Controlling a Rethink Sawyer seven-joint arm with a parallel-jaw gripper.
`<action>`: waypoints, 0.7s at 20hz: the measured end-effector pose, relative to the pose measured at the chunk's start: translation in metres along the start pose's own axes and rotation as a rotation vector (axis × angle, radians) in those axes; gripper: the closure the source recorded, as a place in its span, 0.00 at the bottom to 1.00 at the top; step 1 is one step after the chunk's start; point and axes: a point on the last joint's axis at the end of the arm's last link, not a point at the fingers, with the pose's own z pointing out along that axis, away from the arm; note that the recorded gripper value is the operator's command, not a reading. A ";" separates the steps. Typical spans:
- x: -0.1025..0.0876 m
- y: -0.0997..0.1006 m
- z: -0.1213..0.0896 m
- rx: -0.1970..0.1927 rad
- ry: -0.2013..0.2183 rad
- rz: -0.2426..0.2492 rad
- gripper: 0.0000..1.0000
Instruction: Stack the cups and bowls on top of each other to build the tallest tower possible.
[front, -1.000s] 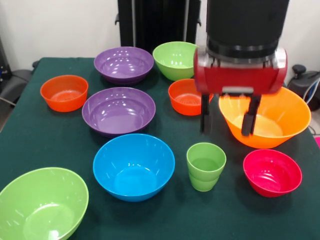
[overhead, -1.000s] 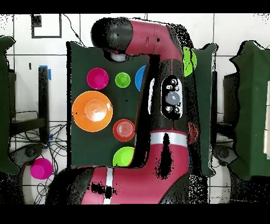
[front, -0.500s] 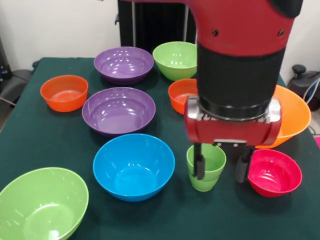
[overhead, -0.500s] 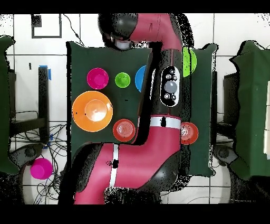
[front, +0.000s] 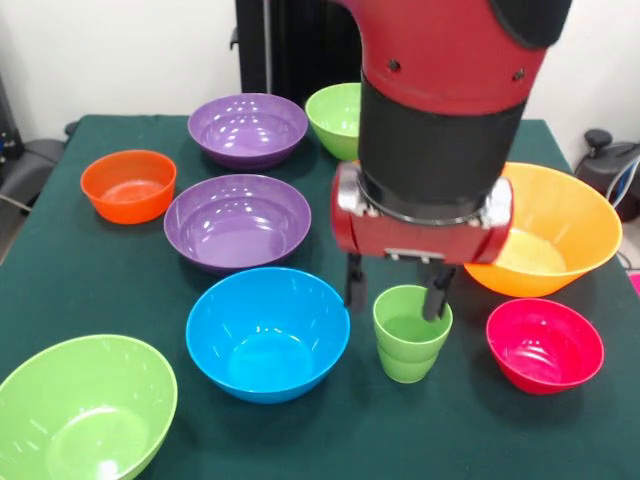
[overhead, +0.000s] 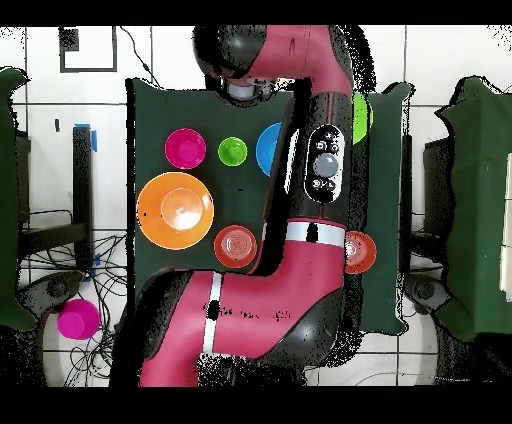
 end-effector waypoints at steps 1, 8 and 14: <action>0.002 -0.003 -0.007 0.013 0.006 0.002 0.00; 0.010 -0.015 -0.050 0.063 0.014 0.013 0.00; 0.011 -0.017 -0.081 0.093 -0.020 0.016 0.00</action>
